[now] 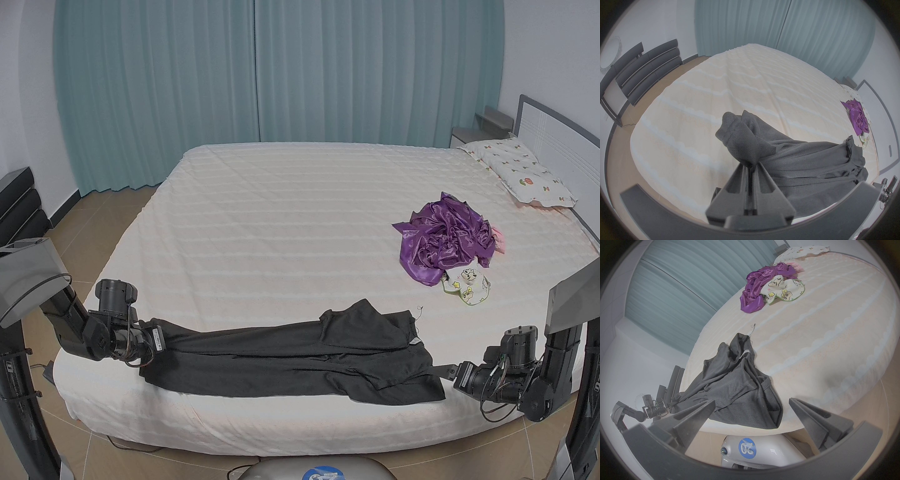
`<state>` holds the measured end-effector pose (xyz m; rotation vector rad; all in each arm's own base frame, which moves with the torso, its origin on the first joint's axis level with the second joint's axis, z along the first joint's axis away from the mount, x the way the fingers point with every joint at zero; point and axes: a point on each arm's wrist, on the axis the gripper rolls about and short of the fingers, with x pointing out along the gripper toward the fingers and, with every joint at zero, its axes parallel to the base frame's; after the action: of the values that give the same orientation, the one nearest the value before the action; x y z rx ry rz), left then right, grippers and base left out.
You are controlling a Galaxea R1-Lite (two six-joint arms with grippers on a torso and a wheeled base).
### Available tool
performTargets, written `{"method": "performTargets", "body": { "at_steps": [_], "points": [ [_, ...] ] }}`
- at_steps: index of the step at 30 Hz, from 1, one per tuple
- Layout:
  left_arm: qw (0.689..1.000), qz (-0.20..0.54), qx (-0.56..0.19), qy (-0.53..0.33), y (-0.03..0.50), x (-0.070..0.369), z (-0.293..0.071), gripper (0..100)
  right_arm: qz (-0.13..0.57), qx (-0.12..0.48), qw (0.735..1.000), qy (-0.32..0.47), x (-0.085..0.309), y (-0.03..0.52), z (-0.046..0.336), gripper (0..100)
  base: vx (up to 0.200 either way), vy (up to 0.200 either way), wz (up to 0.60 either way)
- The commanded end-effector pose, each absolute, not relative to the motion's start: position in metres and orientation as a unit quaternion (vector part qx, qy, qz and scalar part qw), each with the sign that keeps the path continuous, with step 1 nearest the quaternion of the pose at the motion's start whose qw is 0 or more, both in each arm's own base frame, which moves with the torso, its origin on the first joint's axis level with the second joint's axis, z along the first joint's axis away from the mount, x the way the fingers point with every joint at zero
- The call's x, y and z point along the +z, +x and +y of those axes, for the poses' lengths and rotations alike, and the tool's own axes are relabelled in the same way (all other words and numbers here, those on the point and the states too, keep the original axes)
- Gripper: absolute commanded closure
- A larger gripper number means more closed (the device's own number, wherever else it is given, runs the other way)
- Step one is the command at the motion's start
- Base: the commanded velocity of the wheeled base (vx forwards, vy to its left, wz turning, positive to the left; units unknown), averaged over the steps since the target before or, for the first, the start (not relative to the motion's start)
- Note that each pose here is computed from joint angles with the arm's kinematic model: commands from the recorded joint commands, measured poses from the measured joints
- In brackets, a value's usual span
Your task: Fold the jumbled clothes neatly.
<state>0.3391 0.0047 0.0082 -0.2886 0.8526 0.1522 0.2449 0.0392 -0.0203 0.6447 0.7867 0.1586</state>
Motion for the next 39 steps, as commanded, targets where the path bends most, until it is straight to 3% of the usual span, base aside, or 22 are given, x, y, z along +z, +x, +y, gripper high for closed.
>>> {"method": "performTargets", "body": {
  "at_steps": [1,10,26,39],
  "points": [
    [0.9,0.405,0.087,-0.134,0.34,0.011,0.006,100,0.377,0.076,0.87,0.308,-0.021,0.245,0.039,0,0.0,0.0,0.0],
    [0.897,0.41,0.095,-0.132,0.335,0.025,0.006,100,0.377,0.076,0.87,0.308,-0.021,0.245,0.039,0,0.0,0.0,0.0],
    [0.892,0.411,0.051,-0.18,0.331,0.042,-0.057,100,0.377,0.076,0.87,0.309,-0.021,0.245,0.039,0,0.0,0.0,0.0],
    [0.888,0.418,0.063,-0.182,0.329,0.038,-0.061,100,0.379,0.08,0.869,0.309,-0.022,0.245,0.04,0,-0.046,0.0,0.0]
  ]
}}
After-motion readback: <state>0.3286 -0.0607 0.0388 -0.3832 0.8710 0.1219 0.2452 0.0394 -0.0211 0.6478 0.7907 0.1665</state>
